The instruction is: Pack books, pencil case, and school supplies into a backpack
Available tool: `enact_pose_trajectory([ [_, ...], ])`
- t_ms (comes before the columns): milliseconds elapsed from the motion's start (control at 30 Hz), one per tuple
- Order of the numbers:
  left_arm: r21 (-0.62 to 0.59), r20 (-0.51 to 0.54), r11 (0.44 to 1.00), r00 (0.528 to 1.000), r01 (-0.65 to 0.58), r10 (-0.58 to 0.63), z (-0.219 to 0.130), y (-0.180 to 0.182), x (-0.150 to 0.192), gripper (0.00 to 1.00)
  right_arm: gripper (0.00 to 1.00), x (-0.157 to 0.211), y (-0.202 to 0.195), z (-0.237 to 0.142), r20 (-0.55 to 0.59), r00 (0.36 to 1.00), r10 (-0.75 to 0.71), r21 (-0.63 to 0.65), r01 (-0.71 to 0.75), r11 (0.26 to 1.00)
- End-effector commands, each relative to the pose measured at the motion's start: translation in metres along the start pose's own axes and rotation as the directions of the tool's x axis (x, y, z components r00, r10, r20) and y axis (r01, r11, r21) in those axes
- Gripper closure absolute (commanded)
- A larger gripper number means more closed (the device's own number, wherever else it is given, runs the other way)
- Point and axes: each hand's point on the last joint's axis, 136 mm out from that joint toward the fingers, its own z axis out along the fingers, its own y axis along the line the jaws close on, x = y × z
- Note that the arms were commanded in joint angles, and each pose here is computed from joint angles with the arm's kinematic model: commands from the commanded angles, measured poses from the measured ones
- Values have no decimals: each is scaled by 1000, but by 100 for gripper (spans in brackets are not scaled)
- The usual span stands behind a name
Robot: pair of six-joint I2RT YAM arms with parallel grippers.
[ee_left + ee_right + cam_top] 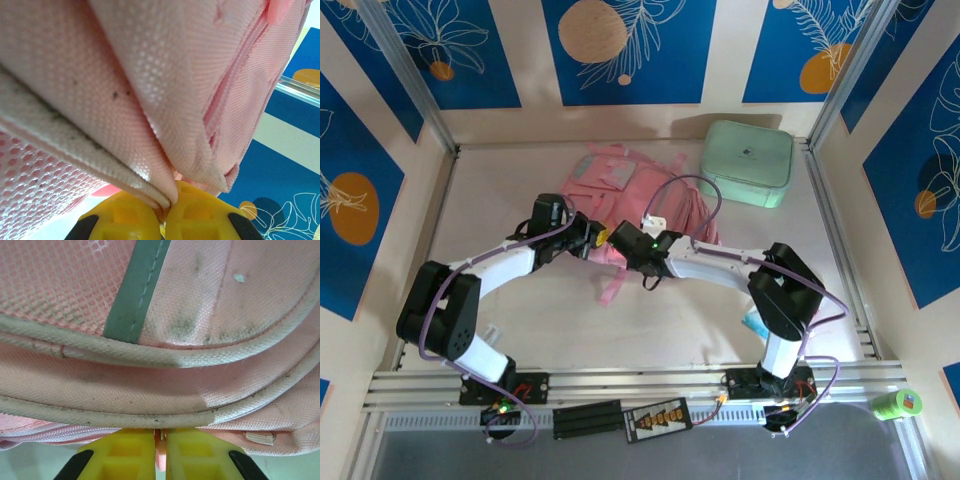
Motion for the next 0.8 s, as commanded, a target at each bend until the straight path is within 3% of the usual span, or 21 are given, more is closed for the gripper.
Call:
enact_pose_trajectory([
  [0,48,-35,998,999,-29,30,-7,-11,2,100,89,-9,-38,-15,55,998,-4,125,-3,992],
  [267,40,-20,999,1000,-19,20,-8,0,-7,100,90,-7,-91,-23,57,998,31,184,-41,982],
  [500,47,-64,996,995,-73,76,2,-2,-8,100,100,-23,-59,-18,41,998,-53,-7,53,999],
  [633,26,-64,986,984,-165,166,4,2,-23,83,100,-25,-20,-21,35,987,-155,-199,159,967],
  [767,17,-2,973,973,-229,229,-12,7,-43,66,100,-16,21,-32,26,974,-226,-414,216,884],
])
